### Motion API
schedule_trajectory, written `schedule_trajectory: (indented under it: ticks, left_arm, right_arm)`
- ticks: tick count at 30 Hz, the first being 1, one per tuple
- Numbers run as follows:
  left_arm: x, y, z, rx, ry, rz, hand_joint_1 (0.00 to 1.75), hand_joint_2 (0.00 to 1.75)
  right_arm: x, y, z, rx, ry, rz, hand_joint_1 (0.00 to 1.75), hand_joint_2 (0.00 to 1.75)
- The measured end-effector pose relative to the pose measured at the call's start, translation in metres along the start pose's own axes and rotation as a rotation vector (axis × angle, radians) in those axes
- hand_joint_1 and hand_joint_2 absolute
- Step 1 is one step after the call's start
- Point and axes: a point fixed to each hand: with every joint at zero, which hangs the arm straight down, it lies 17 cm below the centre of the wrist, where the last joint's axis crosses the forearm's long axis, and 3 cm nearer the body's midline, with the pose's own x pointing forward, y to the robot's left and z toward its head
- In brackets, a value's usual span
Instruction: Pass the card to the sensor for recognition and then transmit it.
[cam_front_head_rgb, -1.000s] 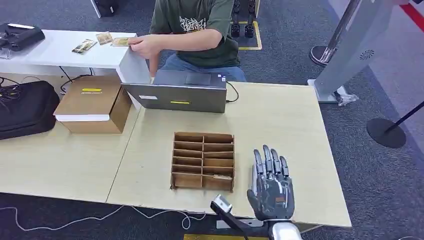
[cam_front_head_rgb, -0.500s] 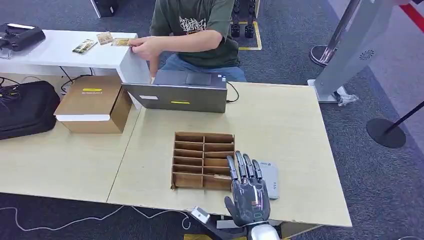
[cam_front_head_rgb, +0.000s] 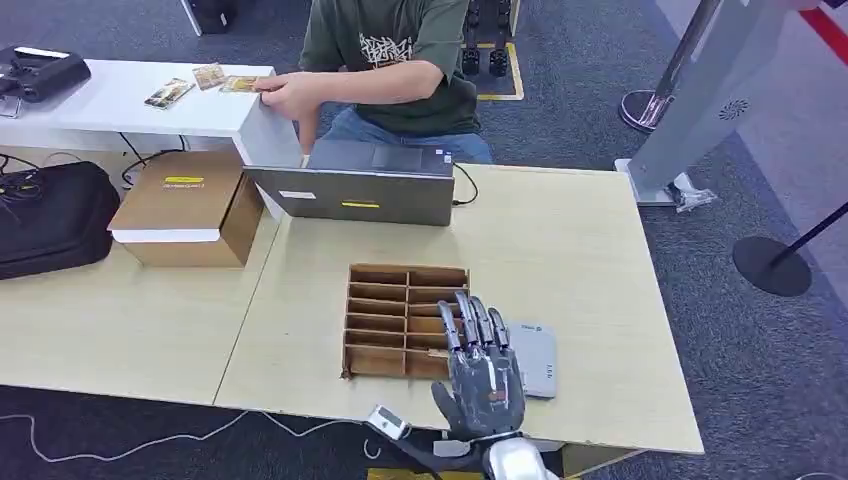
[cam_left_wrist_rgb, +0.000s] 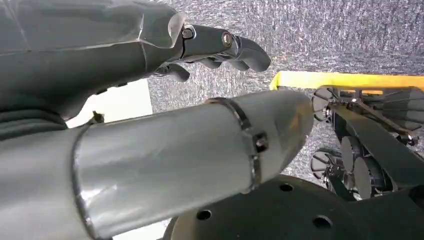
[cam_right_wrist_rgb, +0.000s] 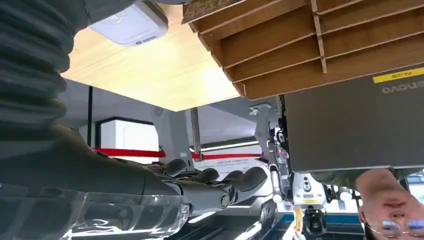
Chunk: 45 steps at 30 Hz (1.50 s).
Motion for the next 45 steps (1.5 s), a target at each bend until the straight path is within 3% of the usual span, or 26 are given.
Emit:
schedule_trajectory:
  ticks: [15,27,45]
  left_arm:
    - [0.0,0.002,0.001,-0.009,0.01,-0.017,0.0,0.0]
    - [0.003,0.012,0.001,0.009,0.012,-0.031,0.0,0.0]
    - [0.01,0.016,0.001,0.022,0.003,-0.047,0.0,0.0]
  right_arm:
    - [-0.009,0.003,-0.028,0.008,0.027,0.051,0.0,1.75]
    - [0.001,0.026,-0.023,0.052,-0.05,0.07,0.0,1.75]
    - [-0.004,0.041,-0.015,0.128,-0.015,0.084,0.0,1.75]
